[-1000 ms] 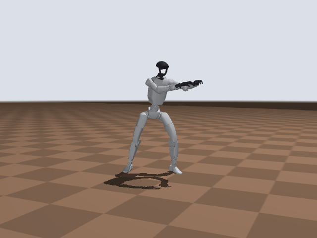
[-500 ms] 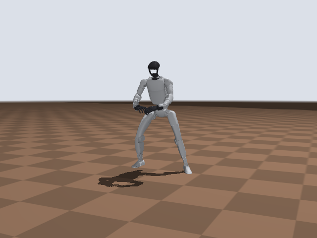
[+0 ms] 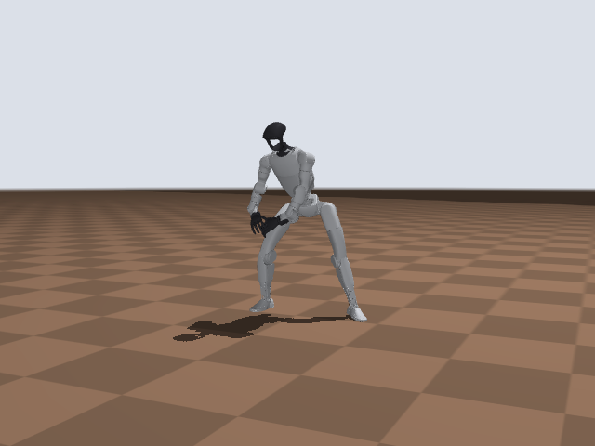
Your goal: Kungfu
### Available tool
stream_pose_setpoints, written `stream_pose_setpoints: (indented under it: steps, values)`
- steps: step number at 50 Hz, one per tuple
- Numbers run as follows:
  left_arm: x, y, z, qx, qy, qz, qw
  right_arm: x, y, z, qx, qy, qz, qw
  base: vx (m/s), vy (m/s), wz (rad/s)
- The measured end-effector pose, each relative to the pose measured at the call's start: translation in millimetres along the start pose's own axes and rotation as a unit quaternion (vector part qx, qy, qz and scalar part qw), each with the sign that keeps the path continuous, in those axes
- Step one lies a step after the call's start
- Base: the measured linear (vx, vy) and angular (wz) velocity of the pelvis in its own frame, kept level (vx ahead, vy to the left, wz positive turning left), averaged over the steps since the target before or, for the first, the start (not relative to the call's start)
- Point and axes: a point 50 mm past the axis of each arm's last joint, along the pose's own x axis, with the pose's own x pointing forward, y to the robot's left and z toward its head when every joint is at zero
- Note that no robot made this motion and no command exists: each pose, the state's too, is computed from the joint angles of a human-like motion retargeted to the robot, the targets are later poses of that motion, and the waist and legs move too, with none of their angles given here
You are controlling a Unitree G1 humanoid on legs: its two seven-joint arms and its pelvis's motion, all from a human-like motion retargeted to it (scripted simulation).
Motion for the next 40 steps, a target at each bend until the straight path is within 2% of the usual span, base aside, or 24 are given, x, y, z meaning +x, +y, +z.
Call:
stream_pose_setpoints:
  steps: [5, 12, 20, 25, 27, 30, 34, 35, 38, 40]
  values:
    - [-3, -1, 1, 0.000, -0.015, -0.019, 1.000, -9, 10, 5, 0.037, 0.043, -0.034, 0.998, 0.02, 0.01, 0.07]
    - [-16, 12, -6, -0.068, -0.022, 0.014, 0.997, -41, 23, 12, 0.144, 0.140, -0.065, 0.977, 0.17, 0.03, 0.17]
    - [-56, 93, -34, -0.053, -0.008, 0.163, 0.985, -113, -23, 11, 0.301, 0.233, -0.195, 0.904, 0.26, 0.16, 0.02]
    - [-72, 150, -17, -0.034, -0.077, 0.272, 0.959, -150, -37, 4, 0.379, 0.304, -0.224, 0.845, 0.48, 0.44, 0.32]
    - [-70, 168, 3, -0.031, -0.129, 0.303, 0.944, -159, -26, 1, 0.411, 0.345, -0.232, 0.811, 0.60, 0.62, 0.52]
    - [-61, 188, 43, -0.034, -0.217, 0.328, 0.919, -154, 15, 5, 0.466, 0.403, -0.260, 0.744, 0.56, 0.54, 0.42]
    - [-64, 204, 90, -0.009, -0.300, 0.328, 0.896, -79, 98, 26, 0.604, 0.467, -0.298, 0.573, 0.45, 0.58, 0.11]
    - [-68, 207, 99, 0.009, -0.313, 0.330, 0.891, -53, 109, 30, 0.650, 0.471, -0.292, 0.521, 0.14, 0.29, -0.11]
    - [-79, 215, 116, 0.042, -0.341, 0.370, 0.863, -15, 133, 41, 0.795, 0.504, -0.156, 0.297, 0.14, 0.30, -0.45]
    - [-82, 215, 127, 0.051, -0.367, 0.386, 0.845, 0, 127, 44, 0.843, 0.465, -0.163, 0.213, 0.23, 0.20, -0.32]
